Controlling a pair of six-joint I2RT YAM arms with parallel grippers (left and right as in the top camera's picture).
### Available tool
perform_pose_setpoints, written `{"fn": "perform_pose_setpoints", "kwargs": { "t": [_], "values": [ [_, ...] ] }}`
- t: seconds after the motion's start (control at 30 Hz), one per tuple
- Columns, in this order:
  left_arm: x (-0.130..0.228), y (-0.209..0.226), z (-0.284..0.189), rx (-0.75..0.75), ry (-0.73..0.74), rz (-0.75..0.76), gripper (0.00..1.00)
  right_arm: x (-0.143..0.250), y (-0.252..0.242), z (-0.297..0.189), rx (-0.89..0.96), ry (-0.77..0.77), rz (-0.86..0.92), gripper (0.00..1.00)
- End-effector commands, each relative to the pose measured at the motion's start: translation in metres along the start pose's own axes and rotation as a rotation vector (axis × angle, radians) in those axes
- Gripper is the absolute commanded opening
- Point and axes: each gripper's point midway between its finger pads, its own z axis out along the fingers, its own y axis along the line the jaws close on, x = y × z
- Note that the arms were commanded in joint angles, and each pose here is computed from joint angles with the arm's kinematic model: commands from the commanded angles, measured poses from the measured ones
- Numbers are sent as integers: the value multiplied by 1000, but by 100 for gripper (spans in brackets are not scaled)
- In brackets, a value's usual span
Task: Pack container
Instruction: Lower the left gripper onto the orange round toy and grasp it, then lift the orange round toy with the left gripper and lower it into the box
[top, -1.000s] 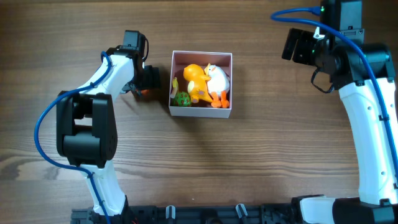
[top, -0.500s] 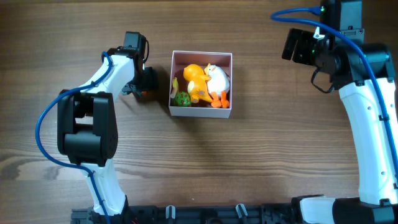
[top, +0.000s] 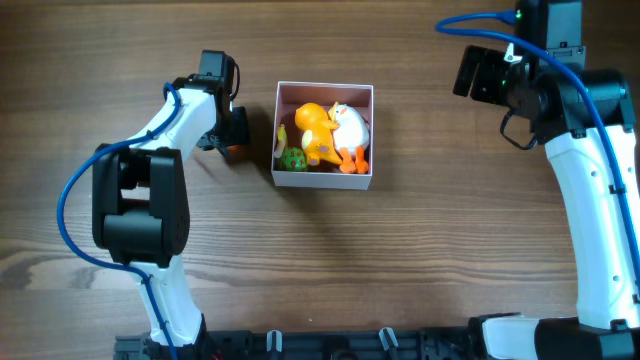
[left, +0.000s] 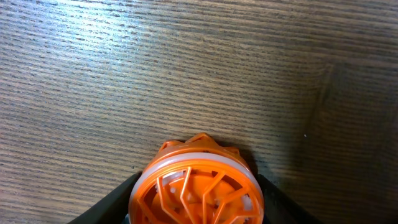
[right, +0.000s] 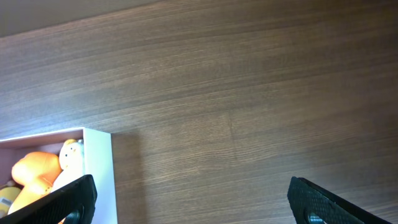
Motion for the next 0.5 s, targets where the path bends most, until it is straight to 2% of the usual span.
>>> {"fn": "perform_pose_setpoints", "kwargs": {
  "t": [0.0, 0.23, 0.47],
  "values": [
    [-9, 1, -11, 4, -37, -7, 54, 0, -2, 3, 16, 3, -6, 100],
    [-36, -4, -62, 38, -152, -14, 52, 0, -2, 3, 16, 3, -6, 100],
    [-33, -8, -114, 69, -220, -5, 51, 0, -2, 3, 16, 3, -6, 100]
  ]
}}
